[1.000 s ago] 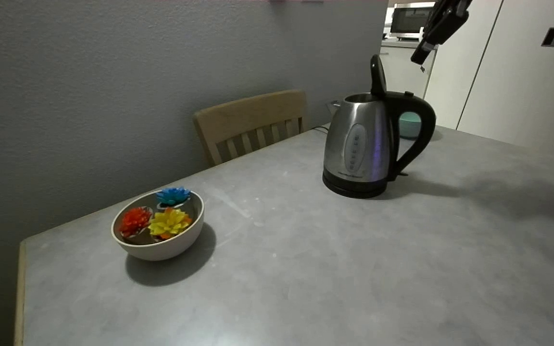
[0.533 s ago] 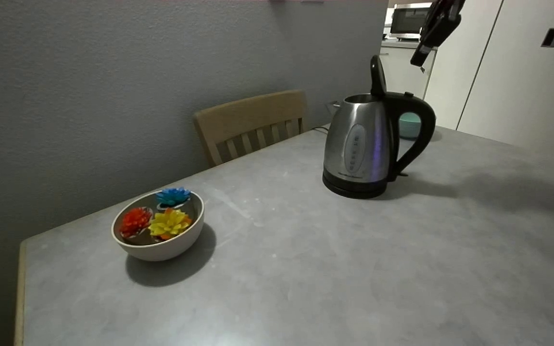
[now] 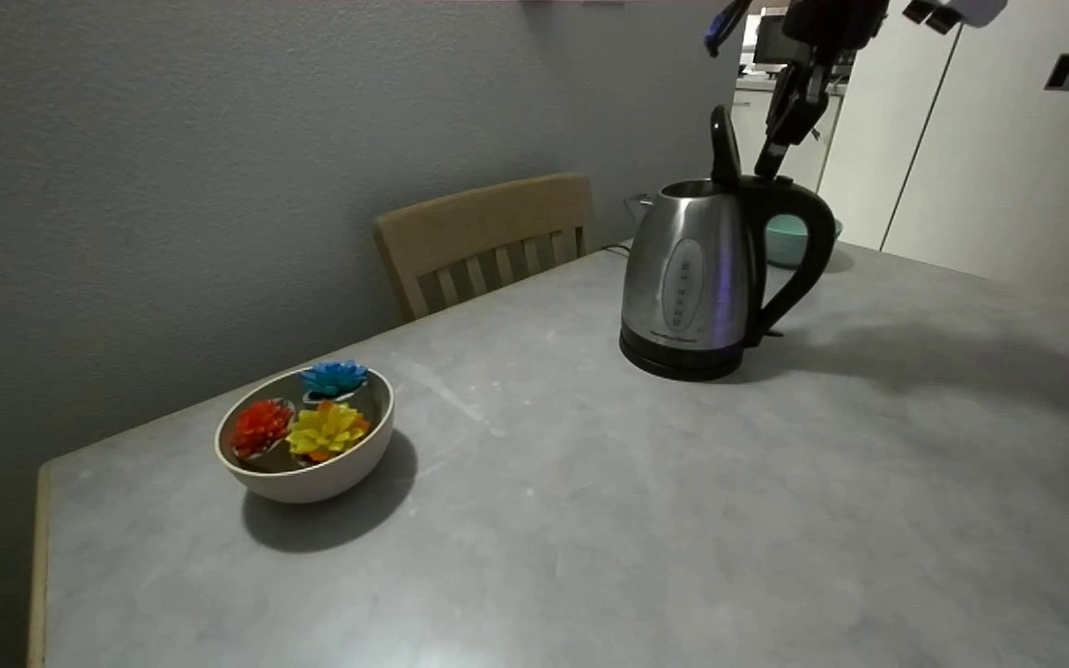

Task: Press the button on the electrical kettle

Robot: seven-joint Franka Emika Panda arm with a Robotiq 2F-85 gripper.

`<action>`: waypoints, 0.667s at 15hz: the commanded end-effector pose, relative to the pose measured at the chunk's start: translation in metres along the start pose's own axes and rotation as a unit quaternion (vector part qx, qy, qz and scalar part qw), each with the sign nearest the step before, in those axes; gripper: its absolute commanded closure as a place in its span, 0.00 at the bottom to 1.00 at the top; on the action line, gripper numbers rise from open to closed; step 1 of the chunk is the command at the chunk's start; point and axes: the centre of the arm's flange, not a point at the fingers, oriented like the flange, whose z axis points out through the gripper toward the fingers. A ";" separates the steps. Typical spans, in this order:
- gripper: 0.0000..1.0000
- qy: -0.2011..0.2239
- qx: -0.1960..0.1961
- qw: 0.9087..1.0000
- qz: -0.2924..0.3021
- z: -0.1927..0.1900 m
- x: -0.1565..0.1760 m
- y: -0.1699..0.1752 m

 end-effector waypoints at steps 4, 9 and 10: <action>1.00 -0.025 -0.003 1.000 0.008 0.001 0.008 0.006; 1.00 -0.041 -0.031 0.998 0.037 -0.016 -0.001 -0.003; 1.00 -0.040 -0.031 0.998 0.041 -0.019 -0.002 -0.003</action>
